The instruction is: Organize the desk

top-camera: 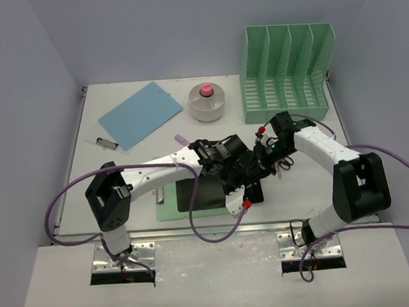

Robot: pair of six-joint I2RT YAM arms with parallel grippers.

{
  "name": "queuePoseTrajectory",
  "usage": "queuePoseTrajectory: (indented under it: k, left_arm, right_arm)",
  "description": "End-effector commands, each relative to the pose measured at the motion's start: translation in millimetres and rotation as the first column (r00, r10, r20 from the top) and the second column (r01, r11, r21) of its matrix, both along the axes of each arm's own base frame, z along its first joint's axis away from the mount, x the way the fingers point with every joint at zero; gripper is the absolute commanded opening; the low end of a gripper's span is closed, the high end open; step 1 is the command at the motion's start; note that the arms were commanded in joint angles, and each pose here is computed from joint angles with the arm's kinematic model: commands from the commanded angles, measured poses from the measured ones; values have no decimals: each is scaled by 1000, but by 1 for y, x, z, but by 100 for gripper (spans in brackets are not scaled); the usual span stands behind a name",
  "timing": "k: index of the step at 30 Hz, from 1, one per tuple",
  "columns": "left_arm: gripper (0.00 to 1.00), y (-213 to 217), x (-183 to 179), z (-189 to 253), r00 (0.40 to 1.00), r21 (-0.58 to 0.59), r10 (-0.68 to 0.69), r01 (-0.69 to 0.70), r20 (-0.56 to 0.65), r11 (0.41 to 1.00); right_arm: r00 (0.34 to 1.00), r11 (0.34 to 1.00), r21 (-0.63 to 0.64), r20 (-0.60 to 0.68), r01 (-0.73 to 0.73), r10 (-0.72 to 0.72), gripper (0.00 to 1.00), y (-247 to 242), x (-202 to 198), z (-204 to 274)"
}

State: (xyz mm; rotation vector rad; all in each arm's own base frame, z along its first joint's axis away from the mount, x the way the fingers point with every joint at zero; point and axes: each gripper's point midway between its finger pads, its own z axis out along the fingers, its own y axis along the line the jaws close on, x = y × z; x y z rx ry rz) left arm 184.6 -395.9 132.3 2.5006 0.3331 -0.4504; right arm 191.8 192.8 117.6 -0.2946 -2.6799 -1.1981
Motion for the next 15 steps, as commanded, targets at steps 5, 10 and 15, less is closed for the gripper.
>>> queuePoseTrajectory:
  k: [5,10,15]
  left_arm:
    - [9,-4,15,3,996,-22,8,-6,90,1000]
    - [0,-1,13,4,994,-41,-2,6,107,999]
    - [0,5,0,22,996,-82,-16,23,87,996]
  right_arm:
    - [1000,999,48,-4,-17,17,1,6,-13,13]
    - [999,995,92,22,-34,32,23,10,-14,17]
    - [992,992,110,117,-67,54,91,11,-7,27]
